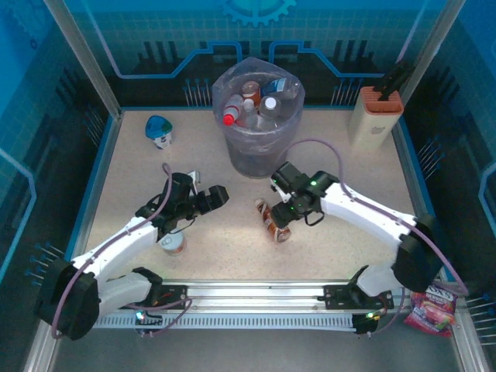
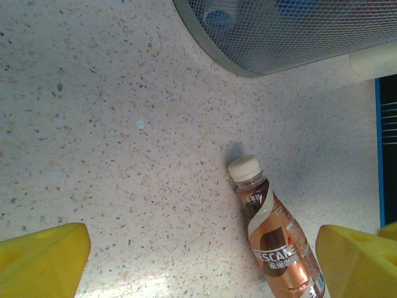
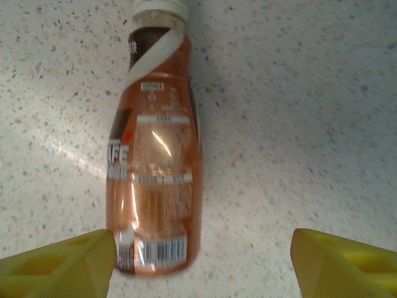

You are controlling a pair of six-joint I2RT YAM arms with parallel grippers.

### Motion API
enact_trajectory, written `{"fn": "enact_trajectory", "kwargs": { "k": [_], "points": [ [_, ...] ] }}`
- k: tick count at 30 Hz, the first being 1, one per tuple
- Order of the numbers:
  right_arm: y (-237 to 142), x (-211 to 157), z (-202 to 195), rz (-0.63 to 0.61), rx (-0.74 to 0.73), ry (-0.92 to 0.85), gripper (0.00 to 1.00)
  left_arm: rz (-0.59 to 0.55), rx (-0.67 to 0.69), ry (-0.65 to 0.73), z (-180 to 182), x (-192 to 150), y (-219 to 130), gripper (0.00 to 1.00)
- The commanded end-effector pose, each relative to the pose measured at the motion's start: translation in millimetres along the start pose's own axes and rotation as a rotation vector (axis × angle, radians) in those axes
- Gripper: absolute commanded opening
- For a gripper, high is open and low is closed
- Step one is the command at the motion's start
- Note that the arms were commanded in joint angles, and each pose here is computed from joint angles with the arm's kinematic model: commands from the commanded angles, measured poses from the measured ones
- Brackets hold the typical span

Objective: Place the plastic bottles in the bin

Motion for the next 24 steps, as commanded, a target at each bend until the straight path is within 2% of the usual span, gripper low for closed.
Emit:
{"fn": "enact_trajectory", "kwargs": {
  "k": [1, 11, 19, 24],
  "points": [
    [12, 21, 16, -0.012, 0.020, -0.054, 0.75, 0.011, 0.019, 0.007, 9, -9, -10, 0.94],
    [58, 41, 33, 0.081, 0.039, -0.131, 0.73, -0.005, 0.040, -0.021, 23, -16, -17, 0.94],
    [88, 50, 41, 0.116, 0.051, -0.154, 0.64, -0.005, 0.045, -0.020, 26, -15, -15, 0.95],
    [84, 52, 42, 0.091, 0.044, -0.166, 0.55, -0.005, 0.049, -0.019, 26, -15, -17, 0.95]
  ]
}}
Point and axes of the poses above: each hand's point on the last joint's axis, 136 mm out from that joint toward the fingers, its own y axis out along the fingers, its own z axis along the line the jaws close on, x = y × z, the point moved 5 cm from there along -y, back along the fingers, and after that the axes turned 4 degrees about y, right-handed, at the moved point
